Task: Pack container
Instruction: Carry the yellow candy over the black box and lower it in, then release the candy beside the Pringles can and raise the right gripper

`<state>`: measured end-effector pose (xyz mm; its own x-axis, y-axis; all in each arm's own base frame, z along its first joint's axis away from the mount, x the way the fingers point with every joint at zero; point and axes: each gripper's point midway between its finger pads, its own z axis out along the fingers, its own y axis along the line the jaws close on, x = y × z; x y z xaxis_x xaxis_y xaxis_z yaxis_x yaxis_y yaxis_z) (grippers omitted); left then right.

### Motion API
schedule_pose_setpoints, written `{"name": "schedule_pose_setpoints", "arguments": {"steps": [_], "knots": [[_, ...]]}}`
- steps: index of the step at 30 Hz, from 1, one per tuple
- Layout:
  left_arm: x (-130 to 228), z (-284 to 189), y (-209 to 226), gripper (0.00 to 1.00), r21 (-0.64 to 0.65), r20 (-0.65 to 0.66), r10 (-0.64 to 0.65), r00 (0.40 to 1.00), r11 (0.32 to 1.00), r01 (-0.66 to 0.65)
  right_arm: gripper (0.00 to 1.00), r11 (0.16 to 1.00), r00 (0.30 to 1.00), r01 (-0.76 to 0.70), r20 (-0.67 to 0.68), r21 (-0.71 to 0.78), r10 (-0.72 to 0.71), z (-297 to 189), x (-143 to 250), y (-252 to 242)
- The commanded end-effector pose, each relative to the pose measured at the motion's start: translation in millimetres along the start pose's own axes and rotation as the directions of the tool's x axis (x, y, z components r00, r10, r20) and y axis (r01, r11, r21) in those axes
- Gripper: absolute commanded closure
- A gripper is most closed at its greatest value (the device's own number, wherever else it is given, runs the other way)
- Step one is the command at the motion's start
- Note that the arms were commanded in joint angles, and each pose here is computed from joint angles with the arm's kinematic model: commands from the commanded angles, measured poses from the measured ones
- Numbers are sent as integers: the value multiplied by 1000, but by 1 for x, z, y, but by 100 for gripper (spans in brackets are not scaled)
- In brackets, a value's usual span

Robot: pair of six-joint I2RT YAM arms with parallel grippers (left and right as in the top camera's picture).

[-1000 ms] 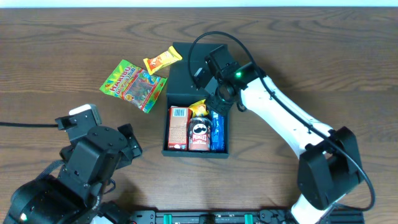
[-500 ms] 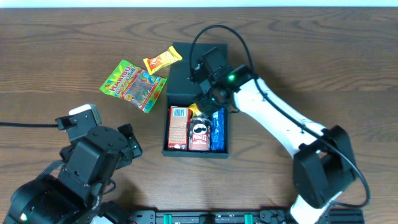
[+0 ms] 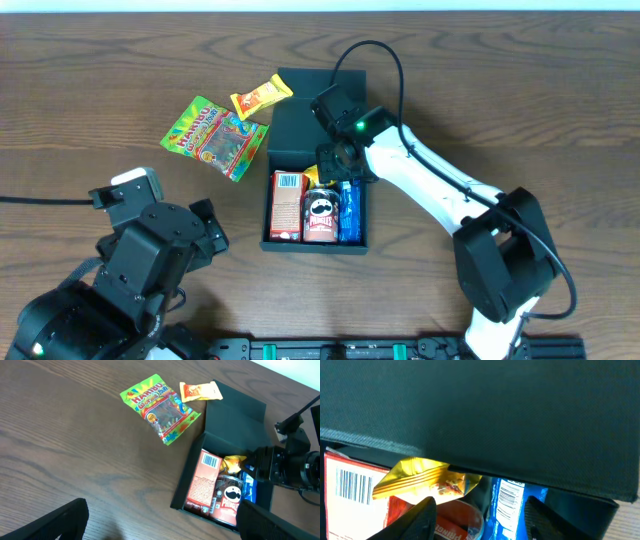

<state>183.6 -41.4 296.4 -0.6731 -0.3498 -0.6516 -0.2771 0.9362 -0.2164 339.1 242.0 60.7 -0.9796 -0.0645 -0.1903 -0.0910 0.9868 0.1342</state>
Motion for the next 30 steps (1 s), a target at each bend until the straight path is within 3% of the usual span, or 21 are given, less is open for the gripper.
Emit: {"name": "schedule_pose_setpoints", "arguments": {"steps": [1, 11, 18, 30], "knots": [[-6, -5, 0, 5, 3, 20, -3, 1000, 1000, 3, 42, 996, 996, -83, 14, -28, 84, -4, -5, 7], [-6, -5, 0, 5, 3, 20, -3, 1000, 1000, 3, 38, 929, 934, -357, -64, -93, 352, -5, -2, 16], [-6, -5, 0, 5, 3, 20, -3, 1000, 1000, 3, 39, 914, 914, -405, 19, -30, 406, -4, -12, 1], [-6, -5, 0, 5, 3, 20, -4, 1000, 1000, 4, 42, 889, 891, -450, 28, -88, 454, 0, -21, 13]]}}
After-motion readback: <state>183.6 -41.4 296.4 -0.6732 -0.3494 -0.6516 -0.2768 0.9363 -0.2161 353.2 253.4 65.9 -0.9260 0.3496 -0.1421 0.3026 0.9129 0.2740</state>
